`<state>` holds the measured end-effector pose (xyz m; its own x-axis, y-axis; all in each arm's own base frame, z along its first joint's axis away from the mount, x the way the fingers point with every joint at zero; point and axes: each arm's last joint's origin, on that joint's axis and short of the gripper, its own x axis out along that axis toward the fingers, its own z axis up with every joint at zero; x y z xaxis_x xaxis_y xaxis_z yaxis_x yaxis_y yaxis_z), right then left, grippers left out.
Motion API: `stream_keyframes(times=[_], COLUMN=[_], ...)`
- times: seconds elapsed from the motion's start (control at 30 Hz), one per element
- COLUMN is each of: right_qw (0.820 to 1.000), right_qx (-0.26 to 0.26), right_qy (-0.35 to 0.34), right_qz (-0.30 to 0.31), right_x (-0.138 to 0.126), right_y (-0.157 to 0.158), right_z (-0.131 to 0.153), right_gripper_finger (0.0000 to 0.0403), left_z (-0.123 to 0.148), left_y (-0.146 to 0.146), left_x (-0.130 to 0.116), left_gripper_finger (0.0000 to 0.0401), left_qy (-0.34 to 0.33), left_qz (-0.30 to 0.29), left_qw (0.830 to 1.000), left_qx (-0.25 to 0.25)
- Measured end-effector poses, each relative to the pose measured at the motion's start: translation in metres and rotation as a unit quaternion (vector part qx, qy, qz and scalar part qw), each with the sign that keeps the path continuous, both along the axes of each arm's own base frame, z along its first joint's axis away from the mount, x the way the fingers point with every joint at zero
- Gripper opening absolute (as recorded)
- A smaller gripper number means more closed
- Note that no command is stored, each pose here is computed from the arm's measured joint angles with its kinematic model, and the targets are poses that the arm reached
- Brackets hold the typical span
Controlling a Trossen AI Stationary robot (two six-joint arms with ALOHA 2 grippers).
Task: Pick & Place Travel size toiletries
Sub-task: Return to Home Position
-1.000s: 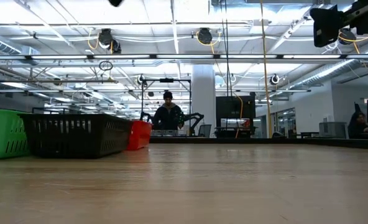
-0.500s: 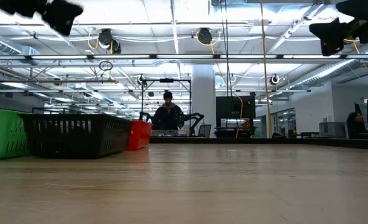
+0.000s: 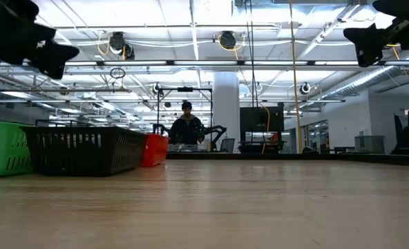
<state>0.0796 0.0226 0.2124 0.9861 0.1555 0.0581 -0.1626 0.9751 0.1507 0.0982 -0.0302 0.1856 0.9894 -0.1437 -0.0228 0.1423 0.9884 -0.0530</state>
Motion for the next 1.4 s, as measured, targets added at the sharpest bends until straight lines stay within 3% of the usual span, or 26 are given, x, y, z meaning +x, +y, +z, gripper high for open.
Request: stream_keyframes(times=[0.17, 0.3, 0.43, 0.57, 0.77, 1.0, 1.17, 1.4], right_qw=[1.0, 0.999, 0.995, 0.996, 0.996, 0.994, 0.994, 0.997], right_qx=[-0.001, -0.014, -0.046, -0.035, -0.059, -0.077, -0.075, -0.023], right_qy=[-0.008, -0.032, -0.091, -0.068, -0.065, -0.073, -0.07, -0.064], right_qz=[-0.001, -0.004, -0.02, -0.049, 0.004, -0.038, -0.037, -0.031], right_x=[0.006, 0.012, 0.011, 0.012, 0.012, 0.012, 0.012, 0.012], right_y=[0.002, 0.004, 0.003, 0.002, 0.005, 0.003, 0.003, 0.003], right_z=[-0.014, -0.031, -0.023, -0.026, -0.029, -0.027, -0.027, -0.027], right_gripper_finger=[0.027, 0.027, 0.027, 0.027, 0.027, 0.027, 0.027, 0.027], left_z=[-0.018, -0.017, -0.017, -0.018, -0.018, -0.018, -0.018, -0.018], left_y=[0.001, 0.004, 0.008, 0.01, 0.012, 0.013, 0.013, 0.013], left_x=[0.0, 0.001, 0.001, 0.002, 0.002, 0.002, 0.002, 0.002], left_gripper_finger=[0.0237, 0.0237, 0.0237, 0.0237, 0.0237, 0.0237, 0.0237, 0.0237], left_qy=[-0.01, -0.012, -0.01, -0.008, -0.002, -0.002, -0.004, -0.006], left_qz=[0.015, 0.029, 0.046, 0.06, 0.067, 0.071, 0.071, 0.071], left_qw=[1.0, 1.0, 0.999, 0.998, 0.998, 0.997, 0.997, 0.997], left_qx=[0.004, 0.003, 0.003, -0.006, -0.014, -0.009, -0.011, -0.012])
